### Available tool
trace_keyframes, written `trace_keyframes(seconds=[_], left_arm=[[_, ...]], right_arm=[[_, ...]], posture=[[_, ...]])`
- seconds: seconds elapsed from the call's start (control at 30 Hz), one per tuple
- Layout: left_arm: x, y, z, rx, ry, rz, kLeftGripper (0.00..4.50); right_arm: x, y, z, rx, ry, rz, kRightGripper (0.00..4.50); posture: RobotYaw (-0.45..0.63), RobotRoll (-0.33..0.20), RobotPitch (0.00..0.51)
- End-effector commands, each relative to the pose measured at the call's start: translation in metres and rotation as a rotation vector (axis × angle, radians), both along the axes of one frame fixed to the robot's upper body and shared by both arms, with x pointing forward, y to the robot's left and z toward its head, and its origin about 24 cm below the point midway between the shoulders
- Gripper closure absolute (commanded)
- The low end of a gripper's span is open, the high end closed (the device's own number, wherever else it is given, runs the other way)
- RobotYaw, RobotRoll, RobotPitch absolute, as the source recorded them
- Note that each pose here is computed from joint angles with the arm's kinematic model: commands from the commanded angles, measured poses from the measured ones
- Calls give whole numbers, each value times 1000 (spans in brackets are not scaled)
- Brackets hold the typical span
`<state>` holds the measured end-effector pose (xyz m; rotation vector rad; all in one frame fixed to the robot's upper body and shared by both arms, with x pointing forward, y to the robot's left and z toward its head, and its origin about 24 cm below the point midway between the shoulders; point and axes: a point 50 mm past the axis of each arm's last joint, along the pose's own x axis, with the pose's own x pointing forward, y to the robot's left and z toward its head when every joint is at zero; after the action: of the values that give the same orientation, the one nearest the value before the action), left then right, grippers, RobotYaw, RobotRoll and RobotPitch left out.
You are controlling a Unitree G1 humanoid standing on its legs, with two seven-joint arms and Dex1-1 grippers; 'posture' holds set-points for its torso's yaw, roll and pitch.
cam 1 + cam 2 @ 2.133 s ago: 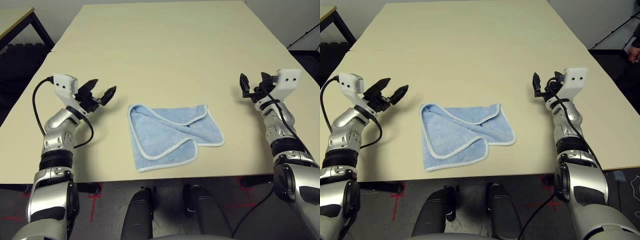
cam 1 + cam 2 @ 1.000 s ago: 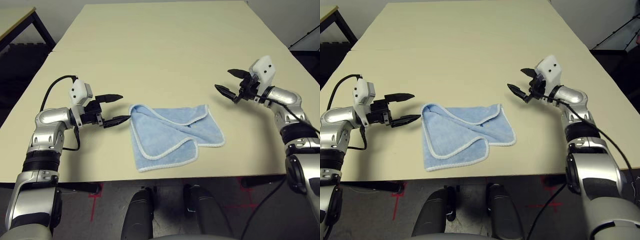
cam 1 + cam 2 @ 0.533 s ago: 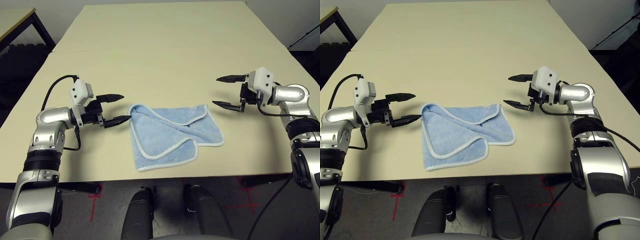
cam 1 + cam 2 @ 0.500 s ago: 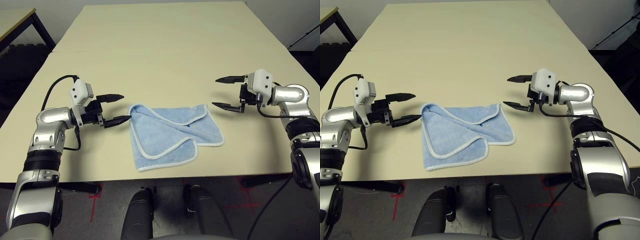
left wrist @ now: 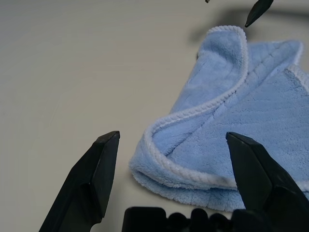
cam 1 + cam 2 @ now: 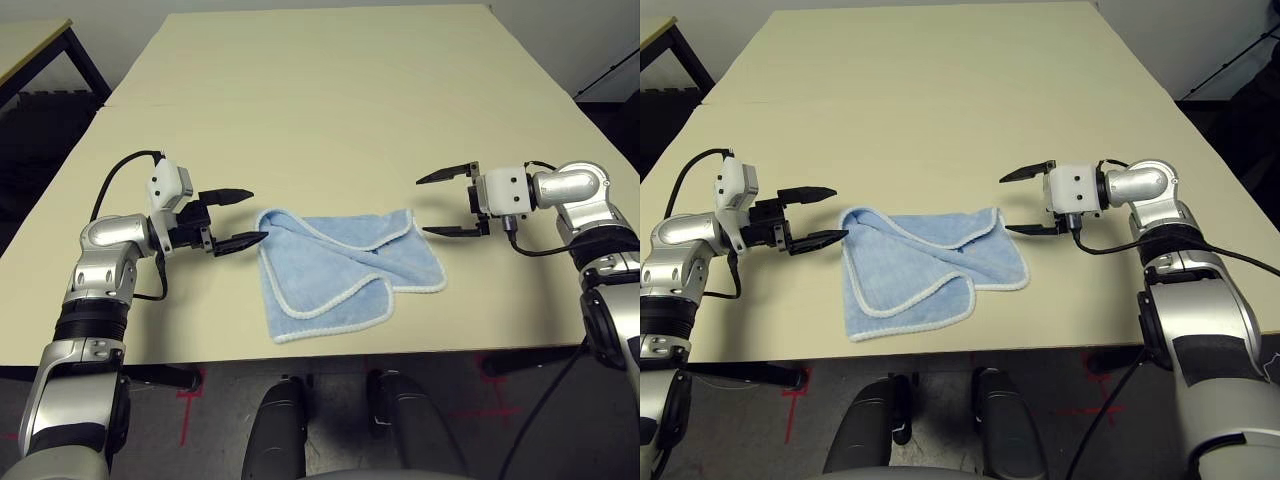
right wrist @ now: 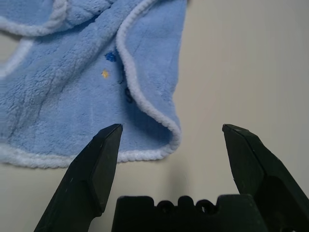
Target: Fold the towel and set it aside.
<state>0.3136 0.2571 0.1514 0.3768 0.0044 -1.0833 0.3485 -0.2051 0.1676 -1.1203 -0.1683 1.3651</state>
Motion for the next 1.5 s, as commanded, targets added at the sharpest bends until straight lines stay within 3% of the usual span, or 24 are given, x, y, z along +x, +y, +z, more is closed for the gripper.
trace_keyframes(seconds=[0.03, 0.67, 0.87, 1.07, 1.1, 1.27, 1.5], left_arm=[[-1, -2, -4, 12, 14, -8, 37], [-1, -3, -3, 11, 11, -3, 37], [-1, -3, -3, 9, 12, -1, 0], [-2, -2, -4, 8, 17, 7, 0], [-1, -2, -4, 7, 18, 9, 0], [-1, -1, -5, 5, 22, 14, 0], [0, -2, -5, -5, 23, 26, 0]], right_arm=[[-1, 1, 0, -51, -17, 25, 0], [4, 25, -4, -70, -128, 69, 0], [3, 31, -4, -65, -128, 100, 2002], [0, 36, -4, -57, -115, 169, 4293], [-1, 37, -3, -55, -107, 181, 4477], [0, 34, 2, -27, -97, 169, 4477], [16, 25, 25, 184, -173, -61, 4477]], posture=[[24, 0, 169], [25, 0, 168], [31, 0, 170], [33, 0, 168], [33, 0, 168], [31, 0, 166], [30, 0, 167]])
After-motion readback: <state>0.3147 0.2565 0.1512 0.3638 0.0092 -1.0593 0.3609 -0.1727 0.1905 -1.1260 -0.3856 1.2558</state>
